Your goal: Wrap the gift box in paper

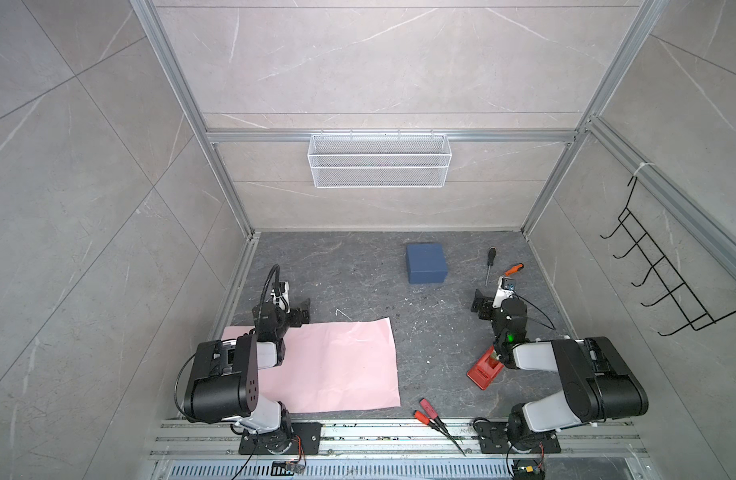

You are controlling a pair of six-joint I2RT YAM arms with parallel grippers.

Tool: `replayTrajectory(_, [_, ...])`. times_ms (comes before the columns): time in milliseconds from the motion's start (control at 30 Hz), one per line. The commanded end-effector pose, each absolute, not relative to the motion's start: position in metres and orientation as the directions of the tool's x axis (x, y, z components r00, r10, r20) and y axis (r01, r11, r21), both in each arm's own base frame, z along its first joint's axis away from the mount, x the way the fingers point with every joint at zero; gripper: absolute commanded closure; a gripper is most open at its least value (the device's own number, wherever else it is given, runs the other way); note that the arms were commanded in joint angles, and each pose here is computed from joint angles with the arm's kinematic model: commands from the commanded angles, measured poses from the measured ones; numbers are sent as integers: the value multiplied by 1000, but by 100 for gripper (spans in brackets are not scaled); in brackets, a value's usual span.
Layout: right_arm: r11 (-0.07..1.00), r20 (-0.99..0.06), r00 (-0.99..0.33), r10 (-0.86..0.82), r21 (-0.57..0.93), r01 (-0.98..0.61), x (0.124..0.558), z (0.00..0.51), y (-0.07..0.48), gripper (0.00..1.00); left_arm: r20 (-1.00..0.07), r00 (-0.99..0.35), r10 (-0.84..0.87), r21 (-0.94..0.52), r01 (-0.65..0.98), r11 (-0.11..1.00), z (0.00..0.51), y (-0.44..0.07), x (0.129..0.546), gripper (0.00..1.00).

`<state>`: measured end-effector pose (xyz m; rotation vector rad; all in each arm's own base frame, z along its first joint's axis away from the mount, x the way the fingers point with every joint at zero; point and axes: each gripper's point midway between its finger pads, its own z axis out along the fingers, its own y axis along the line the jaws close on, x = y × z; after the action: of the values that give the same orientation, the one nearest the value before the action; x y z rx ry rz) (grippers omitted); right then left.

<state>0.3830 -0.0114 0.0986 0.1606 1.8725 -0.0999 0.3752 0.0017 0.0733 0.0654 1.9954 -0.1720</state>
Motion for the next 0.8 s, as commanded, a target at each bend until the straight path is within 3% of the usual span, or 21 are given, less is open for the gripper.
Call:
replayTrajectory(0, [986,-954,-295,54,3,169,383,111,-13,0,-924,-377,-64,-106,93,990,106,11,389,0])
replayTrajectory(133, [987,-947,-314,66,16,159,376,140,-10,0,-847,-527,-75,-133,73,988,127,13,397,0])
replayTrajectory(233, [991,-906,-406,120,88,97,370,156,6,0,-767,-634,-100,-169,49,984,153,13,394,0])
replayTrajectory(367, [961,-771,-584,254,267,66,357,161,35,1,-667,-731,-142,-228,18,973,182,6,374,0])
replayTrajectory(400, [945,-726,-627,284,322,56,352,160,46,6,-650,-745,-149,-235,10,972,186,5,369,0])
replayTrajectory(500, [895,-616,-705,351,442,59,336,158,76,9,-673,-729,-123,-246,64,967,189,1,356,0])
replayTrajectory(667, [851,-570,-764,302,522,-52,315,158,147,13,-688,-686,-236,-330,6,944,178,27,341,0])
replayTrajectory(767, [820,-541,-803,251,560,-121,306,152,188,21,-696,-669,-260,-340,-13,940,173,34,337,0])
